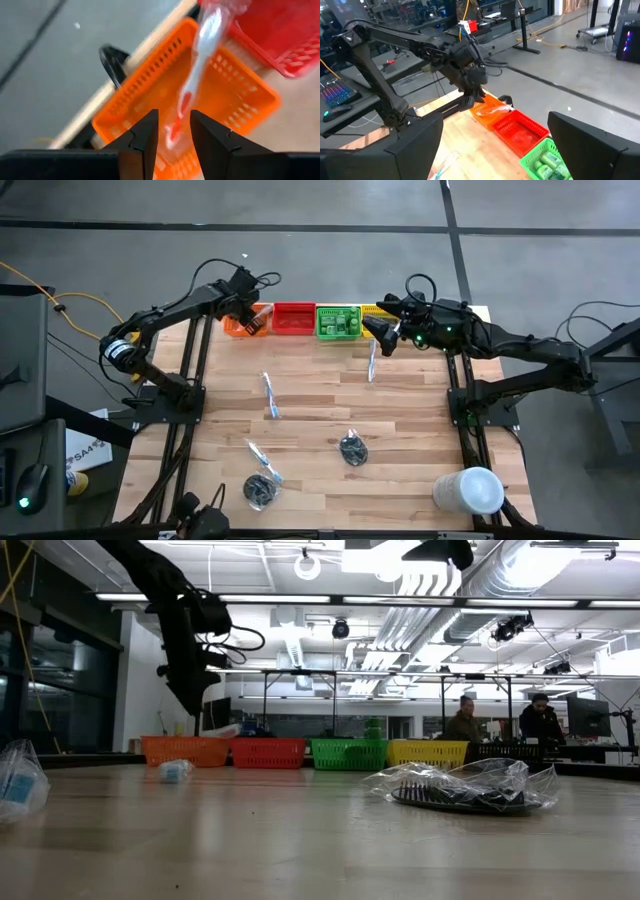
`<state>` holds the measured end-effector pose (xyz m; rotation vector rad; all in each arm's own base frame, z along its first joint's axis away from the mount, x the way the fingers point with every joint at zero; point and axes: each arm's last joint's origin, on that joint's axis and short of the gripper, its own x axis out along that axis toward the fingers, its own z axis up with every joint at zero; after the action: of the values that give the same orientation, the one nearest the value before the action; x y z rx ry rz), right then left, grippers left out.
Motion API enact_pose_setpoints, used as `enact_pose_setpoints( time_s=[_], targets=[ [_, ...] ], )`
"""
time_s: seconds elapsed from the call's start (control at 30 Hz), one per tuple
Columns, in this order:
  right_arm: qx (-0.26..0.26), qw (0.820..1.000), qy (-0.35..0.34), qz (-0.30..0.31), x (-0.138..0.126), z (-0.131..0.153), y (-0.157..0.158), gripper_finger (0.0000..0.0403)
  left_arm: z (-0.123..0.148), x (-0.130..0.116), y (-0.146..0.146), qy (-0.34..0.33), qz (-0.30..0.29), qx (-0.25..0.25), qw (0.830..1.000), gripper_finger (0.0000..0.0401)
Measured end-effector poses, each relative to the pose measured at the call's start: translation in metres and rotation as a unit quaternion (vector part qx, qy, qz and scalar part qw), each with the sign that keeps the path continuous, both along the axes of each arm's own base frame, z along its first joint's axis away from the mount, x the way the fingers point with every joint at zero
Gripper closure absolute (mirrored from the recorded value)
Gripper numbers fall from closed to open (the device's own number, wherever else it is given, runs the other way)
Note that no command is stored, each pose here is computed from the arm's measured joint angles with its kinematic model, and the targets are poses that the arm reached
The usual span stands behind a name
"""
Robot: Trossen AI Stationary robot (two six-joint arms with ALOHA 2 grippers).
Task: Pick & Place Travel size toiletries
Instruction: Put the blue toothbrush into the orange bin
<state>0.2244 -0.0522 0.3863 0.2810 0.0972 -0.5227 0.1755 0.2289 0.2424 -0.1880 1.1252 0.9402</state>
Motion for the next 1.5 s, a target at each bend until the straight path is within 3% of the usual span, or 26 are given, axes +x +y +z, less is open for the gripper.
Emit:
enact_pose_setpoints(
  time_s=[0.23, 0.3, 0.4, 0.5, 0.83, 1.07, 1.5],
  targets=[
    [0.040, 0.999, 0.012, -0.007, -0.001, -0.006, 0.000, 0.0049, 0.027, -0.013, -0.023, -0.087, 0.039, -0.069, 0.993, 0.0288],
    [0.059, 0.998, 0.022, -0.011, -0.002, -0.009, 0.000, 0.0049, 0.031, -0.017, -0.034, -0.139, 0.063, -0.135, 0.979, 0.0288],
    [0.068, 0.997, 0.043, -0.014, -0.003, -0.014, 0.001, 0.0049, 0.033, -0.021, -0.050, -0.200, 0.104, -0.250, 0.942, 0.0288],
    [0.070, 0.996, 0.052, -0.013, -0.004, -0.016, 0.001, 0.0049, 0.033, -0.015, -0.064, -0.206, 0.115, -0.309, 0.921, 0.0288],
    [0.066, 0.996, 0.055, -0.012, -0.004, -0.016, 0.001, 0.0049, 0.031, 0.026, -0.122, -0.156, 0.151, -0.295, 0.931, 0.0288],
    [0.055, 0.996, 0.064, 0.019, -0.003, -0.016, 0.002, 0.0049, 0.022, 0.054, -0.163, -0.155, 0.213, -0.254, 0.931, 0.0288],
    [0.016, 0.993, 0.087, 0.075, -0.002, -0.016, 0.005, 0.0049, -0.027, 0.096, -0.189, -0.106, 0.279, -0.282, 0.912, 0.0287]
  ],
)
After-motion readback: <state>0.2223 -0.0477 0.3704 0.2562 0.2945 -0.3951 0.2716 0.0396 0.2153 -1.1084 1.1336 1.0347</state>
